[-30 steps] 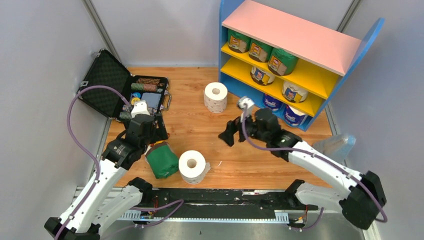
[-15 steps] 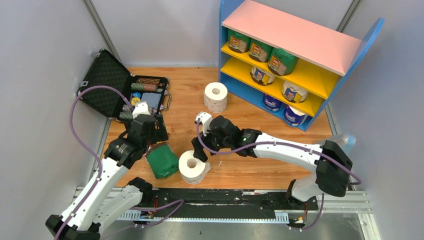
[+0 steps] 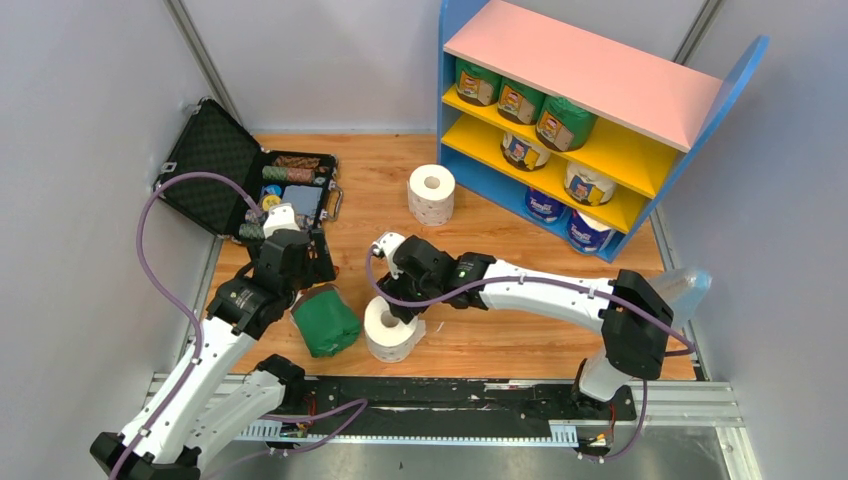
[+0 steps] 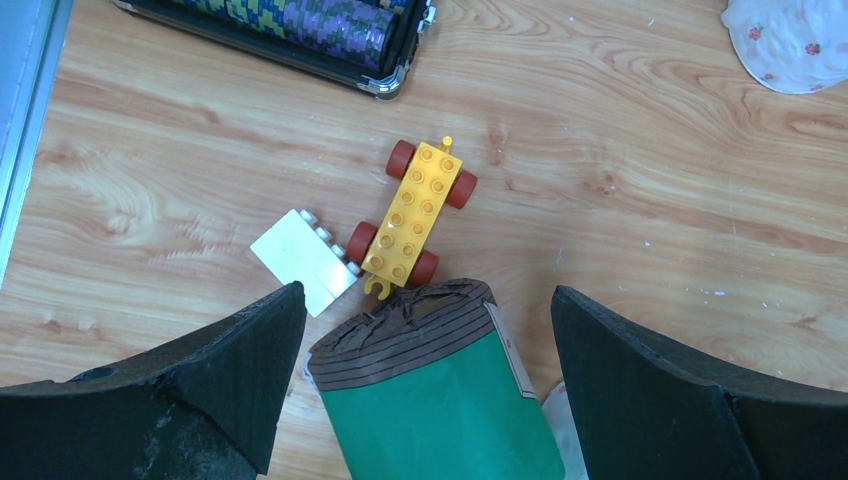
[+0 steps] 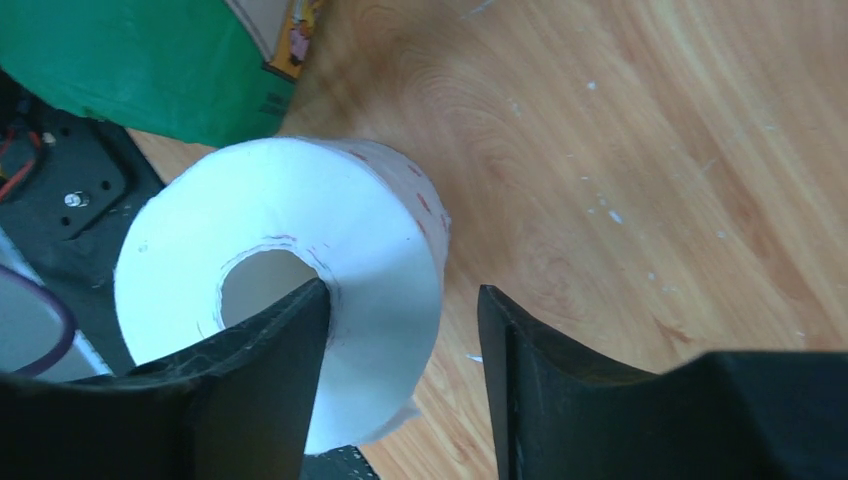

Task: Place and organize the paper towels onto the shelf
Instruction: Adjust the paper towel at the center of the board.

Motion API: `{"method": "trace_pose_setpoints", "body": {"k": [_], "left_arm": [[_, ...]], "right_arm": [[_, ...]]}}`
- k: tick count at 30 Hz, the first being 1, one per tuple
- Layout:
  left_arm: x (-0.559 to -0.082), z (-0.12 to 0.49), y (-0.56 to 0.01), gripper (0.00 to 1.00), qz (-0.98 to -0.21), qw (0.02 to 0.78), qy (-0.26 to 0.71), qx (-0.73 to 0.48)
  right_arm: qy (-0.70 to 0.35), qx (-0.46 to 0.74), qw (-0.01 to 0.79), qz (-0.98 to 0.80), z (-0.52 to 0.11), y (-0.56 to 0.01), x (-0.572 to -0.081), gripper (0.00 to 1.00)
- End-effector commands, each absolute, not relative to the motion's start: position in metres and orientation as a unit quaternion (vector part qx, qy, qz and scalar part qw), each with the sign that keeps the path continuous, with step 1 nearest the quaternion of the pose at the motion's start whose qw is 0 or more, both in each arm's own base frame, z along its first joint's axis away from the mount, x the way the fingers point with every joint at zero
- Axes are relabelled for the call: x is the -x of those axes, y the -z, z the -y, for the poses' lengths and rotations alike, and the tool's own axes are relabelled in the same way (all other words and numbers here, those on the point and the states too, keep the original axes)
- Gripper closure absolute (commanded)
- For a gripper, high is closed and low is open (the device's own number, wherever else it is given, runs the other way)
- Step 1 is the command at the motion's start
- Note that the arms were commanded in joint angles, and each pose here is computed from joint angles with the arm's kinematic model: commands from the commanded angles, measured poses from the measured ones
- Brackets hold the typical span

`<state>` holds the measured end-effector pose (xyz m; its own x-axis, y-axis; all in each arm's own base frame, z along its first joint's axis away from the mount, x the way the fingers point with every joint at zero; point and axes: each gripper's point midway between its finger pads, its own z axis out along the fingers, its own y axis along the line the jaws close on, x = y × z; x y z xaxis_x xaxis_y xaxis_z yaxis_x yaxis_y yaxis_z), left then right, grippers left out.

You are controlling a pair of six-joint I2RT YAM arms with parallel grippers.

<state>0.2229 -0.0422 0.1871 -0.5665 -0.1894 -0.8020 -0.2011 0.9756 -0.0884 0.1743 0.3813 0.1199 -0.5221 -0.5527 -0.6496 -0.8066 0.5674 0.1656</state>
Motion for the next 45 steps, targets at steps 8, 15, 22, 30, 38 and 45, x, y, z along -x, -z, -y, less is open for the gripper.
{"method": "trace_pose_setpoints", "body": {"k": [8, 15, 22, 30, 38, 45], "left_arm": [[-0.227, 0.041, -0.199, 0.0, -0.871, 0.476, 0.002, 0.125], [-0.224, 0.039, -0.189, 0.0, -0.878, 0.458, -0.004, 0.138], [-0.213, 0.04, -0.181, 0.0, -0.891, 0.424, -0.001, 0.16], [-0.185, 0.031, -0.159, 0.0, -0.92, 0.337, -0.042, 0.194], [-0.173, 0.031, -0.133, 0.0, -0.931, 0.274, -0.07, 0.23], [-0.168, 0.066, -0.101, 0.0, -0.948, 0.214, 0.0, 0.235]], "right_arm": [[-0.074, 0.326, 0.377, -0.864, -0.32, -0.142, -0.269, 0.65], [-0.039, 0.242, 0.426, -0.871, -0.278, -0.166, -0.343, 0.8], [-0.081, 0.24, 0.438, -0.863, -0.282, -0.182, -0.348, 0.69], [-0.164, 0.247, 0.433, -0.851, -0.278, -0.185, -0.303, 0.28], [-0.274, 0.295, 0.437, -0.804, -0.293, -0.199, -0.257, 0.13], [-0.332, 0.355, 0.425, -0.764, -0.302, -0.2, -0.214, 0.1]]}}
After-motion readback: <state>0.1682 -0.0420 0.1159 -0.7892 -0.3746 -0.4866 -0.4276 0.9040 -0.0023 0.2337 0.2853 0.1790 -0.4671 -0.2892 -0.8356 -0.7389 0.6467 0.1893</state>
